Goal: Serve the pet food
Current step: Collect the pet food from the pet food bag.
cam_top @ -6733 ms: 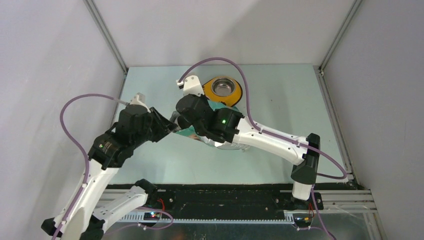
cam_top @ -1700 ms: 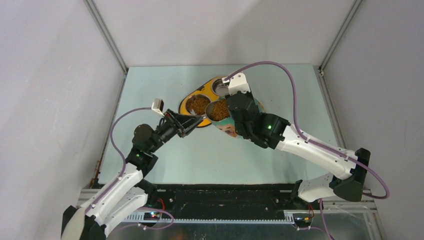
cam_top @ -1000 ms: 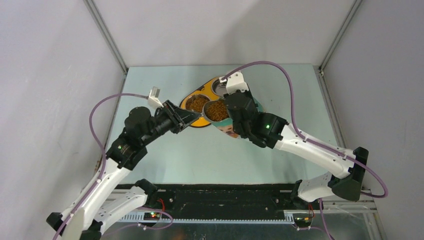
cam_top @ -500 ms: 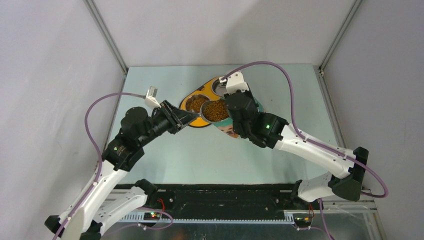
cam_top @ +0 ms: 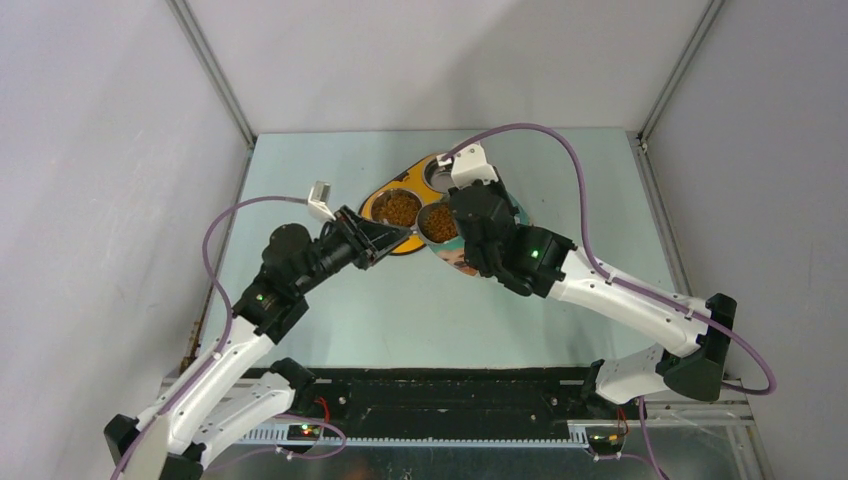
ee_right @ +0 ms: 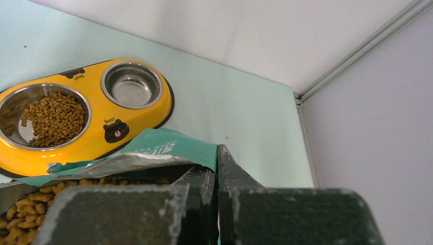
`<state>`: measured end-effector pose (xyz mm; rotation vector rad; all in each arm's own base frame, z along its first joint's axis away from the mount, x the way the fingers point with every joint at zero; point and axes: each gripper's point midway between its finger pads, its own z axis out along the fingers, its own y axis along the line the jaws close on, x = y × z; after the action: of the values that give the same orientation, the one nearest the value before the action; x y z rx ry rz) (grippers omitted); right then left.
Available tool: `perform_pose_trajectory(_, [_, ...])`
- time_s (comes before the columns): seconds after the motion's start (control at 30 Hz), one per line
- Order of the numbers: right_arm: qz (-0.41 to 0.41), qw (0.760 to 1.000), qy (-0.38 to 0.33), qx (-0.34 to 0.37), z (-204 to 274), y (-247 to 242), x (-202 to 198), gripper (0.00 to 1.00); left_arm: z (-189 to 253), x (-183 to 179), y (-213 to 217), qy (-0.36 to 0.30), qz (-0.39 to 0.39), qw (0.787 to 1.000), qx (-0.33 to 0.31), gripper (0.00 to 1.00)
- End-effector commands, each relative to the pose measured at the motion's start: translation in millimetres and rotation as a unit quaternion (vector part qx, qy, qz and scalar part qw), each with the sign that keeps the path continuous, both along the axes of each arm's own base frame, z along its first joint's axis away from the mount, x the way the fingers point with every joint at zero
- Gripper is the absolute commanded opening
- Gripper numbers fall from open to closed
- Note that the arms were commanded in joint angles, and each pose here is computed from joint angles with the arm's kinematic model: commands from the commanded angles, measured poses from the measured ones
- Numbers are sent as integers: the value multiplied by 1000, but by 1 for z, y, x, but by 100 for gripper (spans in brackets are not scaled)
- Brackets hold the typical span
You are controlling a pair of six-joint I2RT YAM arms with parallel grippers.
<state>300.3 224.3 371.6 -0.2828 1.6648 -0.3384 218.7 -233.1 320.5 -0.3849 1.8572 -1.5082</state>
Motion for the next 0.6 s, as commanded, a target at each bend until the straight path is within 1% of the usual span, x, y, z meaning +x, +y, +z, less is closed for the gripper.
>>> perform_pose_trajectory(0.0, [-78, 975, -106, 180, 99, -48, -18, 0, -10, 20, 26, 1, 81, 997, 12, 0])
perform_pose_trajectory(0.1, [-80, 975, -108, 179, 99, -46, -17, 0, -15, 20, 37, 8, 92, 996, 9, 0])
perform_pose_trajectory(0.27, [-86, 974, -112, 178, 101, -46, -17, 0, -16, 17, 46, 13, 98, 995, -27, 0])
perform_pose_trajectory(0.37, [-90, 974, -113, 173, 101, -46, -16, 0, -10, 13, 49, 4, 97, 994, -41, 0])
perform_pose_trajectory(0.57, [-80, 977, -114, 161, 101, -41, -15, 0, 4, 8, 56, -9, 106, 994, -27, 0])
